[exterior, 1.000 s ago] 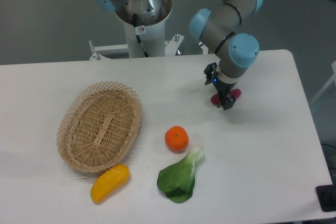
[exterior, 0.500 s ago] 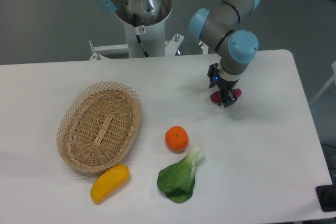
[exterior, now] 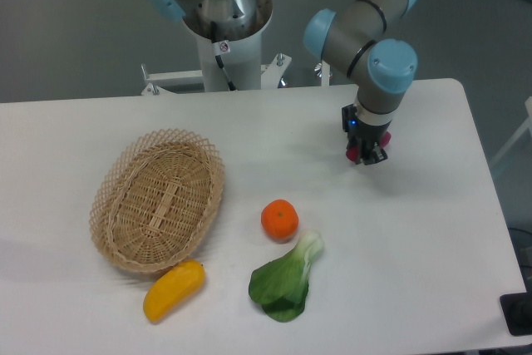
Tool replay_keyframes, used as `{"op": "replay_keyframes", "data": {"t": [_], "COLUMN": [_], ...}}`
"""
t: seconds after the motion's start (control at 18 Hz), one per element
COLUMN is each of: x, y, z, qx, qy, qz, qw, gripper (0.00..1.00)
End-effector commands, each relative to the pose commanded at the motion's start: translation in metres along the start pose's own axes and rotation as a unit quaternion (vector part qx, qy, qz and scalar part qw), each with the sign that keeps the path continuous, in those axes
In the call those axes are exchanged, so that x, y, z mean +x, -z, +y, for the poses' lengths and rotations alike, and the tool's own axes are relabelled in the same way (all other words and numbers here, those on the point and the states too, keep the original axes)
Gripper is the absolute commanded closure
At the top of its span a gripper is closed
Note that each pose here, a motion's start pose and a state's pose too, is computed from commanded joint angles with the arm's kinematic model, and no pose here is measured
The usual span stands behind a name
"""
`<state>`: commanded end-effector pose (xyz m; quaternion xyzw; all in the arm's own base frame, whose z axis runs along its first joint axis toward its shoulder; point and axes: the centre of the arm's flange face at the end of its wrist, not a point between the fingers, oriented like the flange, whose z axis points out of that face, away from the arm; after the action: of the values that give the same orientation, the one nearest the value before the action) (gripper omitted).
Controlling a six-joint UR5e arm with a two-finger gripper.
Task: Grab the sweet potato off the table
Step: 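Lift the held sweet potato up and carry it away from the basket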
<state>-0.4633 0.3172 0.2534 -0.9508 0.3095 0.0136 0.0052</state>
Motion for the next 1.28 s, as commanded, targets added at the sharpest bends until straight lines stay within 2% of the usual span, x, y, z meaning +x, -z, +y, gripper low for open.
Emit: {"op": "replay_keyframes", "data": {"t": [0.17, 0.5, 0.67, 0.78, 1.28], "x": [-0.018, -0.070, -0.099, -0.113, -0.154], "y": [0.022, 0.051, 0.065, 0.072, 0.066], "z": [0.000, -0.017, -0.020, -0.017, -0.010], "qx": [0.002, -0.001, 0.002, 0.005, 0.002], "qy": [0.028, 0.087, 0.110, 0.118, 0.122], "qz": [-0.001, -0.041, -0.035, -0.029, -0.043], "qw": [0.9996, 0.9954, 0.9933, 0.9926, 0.9916], "gripper": [0.69, 0.69, 0.69, 0.69, 0.68]}}
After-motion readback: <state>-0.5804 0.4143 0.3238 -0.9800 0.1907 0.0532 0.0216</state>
